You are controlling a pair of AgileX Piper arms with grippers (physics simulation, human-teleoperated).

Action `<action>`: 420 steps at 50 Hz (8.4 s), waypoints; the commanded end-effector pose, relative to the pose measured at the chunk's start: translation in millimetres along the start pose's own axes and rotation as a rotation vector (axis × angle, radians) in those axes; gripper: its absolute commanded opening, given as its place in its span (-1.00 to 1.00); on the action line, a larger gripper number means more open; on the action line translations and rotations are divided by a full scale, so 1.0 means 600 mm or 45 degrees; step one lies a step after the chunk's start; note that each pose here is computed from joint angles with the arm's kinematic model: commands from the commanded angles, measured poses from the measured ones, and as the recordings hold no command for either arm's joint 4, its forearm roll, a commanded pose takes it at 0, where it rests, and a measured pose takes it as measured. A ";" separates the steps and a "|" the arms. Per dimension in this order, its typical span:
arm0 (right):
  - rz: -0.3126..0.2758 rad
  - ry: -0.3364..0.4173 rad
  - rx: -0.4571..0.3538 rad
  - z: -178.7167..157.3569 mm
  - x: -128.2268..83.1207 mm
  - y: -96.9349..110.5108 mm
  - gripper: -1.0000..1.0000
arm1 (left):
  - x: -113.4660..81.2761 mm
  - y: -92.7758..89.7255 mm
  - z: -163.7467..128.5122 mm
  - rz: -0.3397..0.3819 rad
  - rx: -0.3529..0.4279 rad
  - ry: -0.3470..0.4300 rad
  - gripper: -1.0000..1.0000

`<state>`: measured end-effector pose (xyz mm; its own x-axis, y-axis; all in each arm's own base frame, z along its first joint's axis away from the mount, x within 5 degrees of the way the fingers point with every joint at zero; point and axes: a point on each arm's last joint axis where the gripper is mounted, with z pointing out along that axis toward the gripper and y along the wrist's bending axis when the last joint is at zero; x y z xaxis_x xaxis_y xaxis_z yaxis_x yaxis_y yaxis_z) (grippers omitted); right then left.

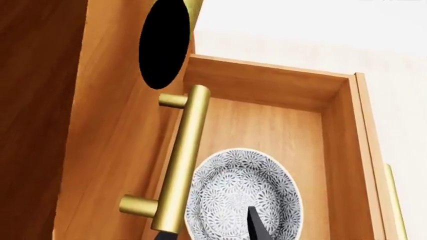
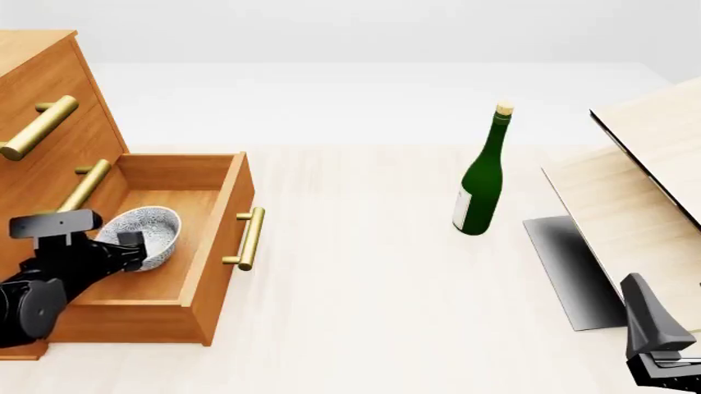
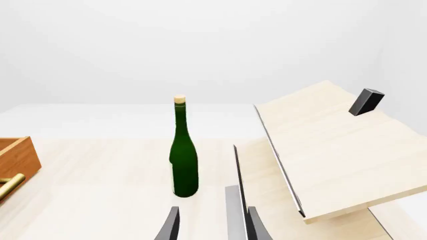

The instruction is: Put the bowl in the bottom drawer of the cabinet and close it.

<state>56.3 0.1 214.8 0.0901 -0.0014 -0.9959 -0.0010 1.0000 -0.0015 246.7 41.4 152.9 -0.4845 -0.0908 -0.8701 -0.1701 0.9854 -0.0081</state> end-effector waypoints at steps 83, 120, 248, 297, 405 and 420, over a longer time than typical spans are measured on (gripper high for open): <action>0.000 0.001 0.000 0.000 0.000 0.000 1.00 | -0.042 -0.045 -0.105 0.133 0.144 -0.189 1.00; 0.000 0.001 0.000 0.000 0.000 0.000 1.00 | -0.045 -0.082 -0.132 0.233 0.279 -0.258 1.00; 0.000 0.001 0.000 0.000 0.000 0.000 1.00 | -0.052 -0.229 -0.264 0.470 0.949 -0.223 1.00; 0.000 0.001 0.000 0.000 0.000 0.000 1.00 | 0.029 -0.280 -0.238 0.295 1.078 0.047 1.00; 0.000 0.001 0.000 0.000 0.000 0.000 1.00 | 0.097 -0.131 -0.153 -0.192 0.531 0.166 1.00; 0.000 0.001 0.000 0.000 0.000 0.000 1.00 | 0.095 -0.112 -0.154 -0.206 0.468 0.143 1.00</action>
<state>56.3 0.1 214.8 0.0901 -0.0014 -0.9959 -0.0010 1.0000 -0.0015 152.9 -52.8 148.3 -0.5840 -0.2063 -0.7851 0.1111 0.9377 -0.3291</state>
